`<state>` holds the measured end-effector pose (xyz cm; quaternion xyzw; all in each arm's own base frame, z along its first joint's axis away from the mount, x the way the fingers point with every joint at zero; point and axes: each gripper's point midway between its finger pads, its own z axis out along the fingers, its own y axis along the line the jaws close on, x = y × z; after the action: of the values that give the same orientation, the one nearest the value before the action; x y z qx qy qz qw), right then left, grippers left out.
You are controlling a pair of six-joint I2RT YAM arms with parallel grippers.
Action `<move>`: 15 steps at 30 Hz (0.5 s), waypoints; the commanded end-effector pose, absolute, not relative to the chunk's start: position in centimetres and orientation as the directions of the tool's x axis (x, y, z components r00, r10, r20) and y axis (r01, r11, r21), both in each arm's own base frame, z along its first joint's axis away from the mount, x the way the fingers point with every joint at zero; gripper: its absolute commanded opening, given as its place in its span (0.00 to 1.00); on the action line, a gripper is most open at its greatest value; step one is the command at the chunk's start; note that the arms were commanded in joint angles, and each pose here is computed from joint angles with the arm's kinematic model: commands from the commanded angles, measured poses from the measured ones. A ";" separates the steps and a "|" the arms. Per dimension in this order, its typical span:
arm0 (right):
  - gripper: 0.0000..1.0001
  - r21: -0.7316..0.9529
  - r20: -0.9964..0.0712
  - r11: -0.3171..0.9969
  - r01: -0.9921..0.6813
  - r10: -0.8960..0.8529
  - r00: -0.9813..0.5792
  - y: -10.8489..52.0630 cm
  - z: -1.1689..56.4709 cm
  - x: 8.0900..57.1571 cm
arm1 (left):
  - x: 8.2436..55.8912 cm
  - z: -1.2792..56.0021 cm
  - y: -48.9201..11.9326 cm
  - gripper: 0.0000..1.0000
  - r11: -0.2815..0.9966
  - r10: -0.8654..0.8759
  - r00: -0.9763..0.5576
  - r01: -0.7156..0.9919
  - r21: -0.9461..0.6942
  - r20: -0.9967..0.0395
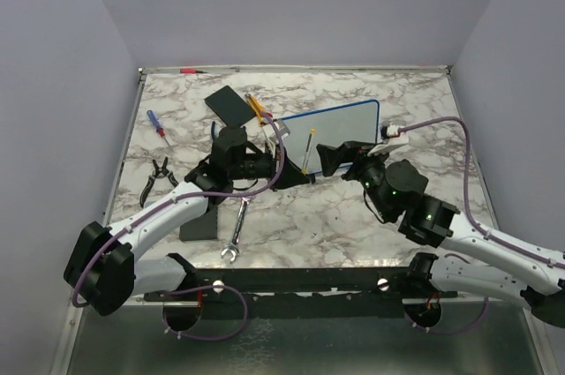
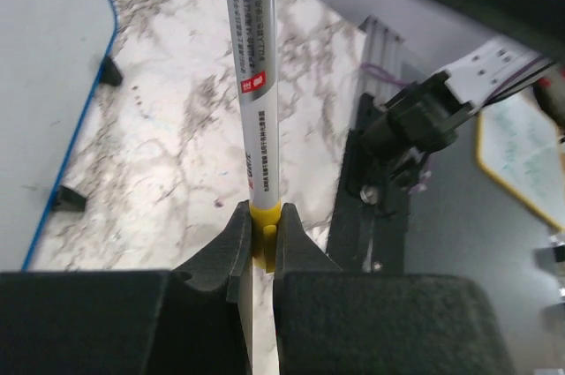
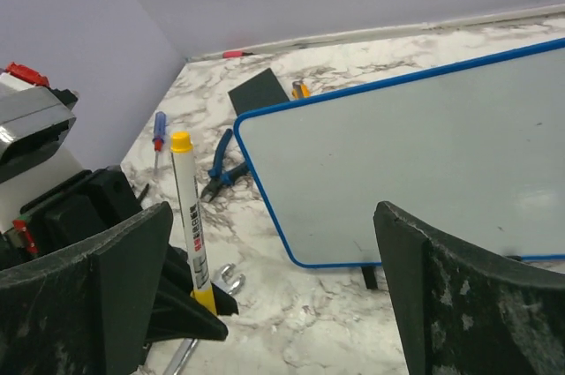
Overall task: Write a sentence on the whiteboard
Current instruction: Open the whiteboard marker at the center of the board.
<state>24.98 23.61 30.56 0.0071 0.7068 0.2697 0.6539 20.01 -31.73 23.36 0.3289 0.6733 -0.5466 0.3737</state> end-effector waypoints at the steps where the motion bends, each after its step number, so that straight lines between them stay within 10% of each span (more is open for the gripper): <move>1: 1.00 0.295 -0.952 0.907 -0.299 0.253 -0.172 19.8 31.6 23.8 | 20.5 19.6 -30.6 0.00 0.295 0.247 -0.437 0.884 -0.362 -0.865; 15: 0.96 0.258 -0.849 0.792 -0.554 -0.088 -0.522 22.0 31.1 20.8 | 16.5 18.4 -31.5 0.00 0.164 0.384 -0.382 0.924 -0.345 -0.841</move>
<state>23.26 20.65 35.53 -0.1051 0.7805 0.2400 0.5677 17.53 -31.24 18.22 0.4338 0.7151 -0.4528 0.3089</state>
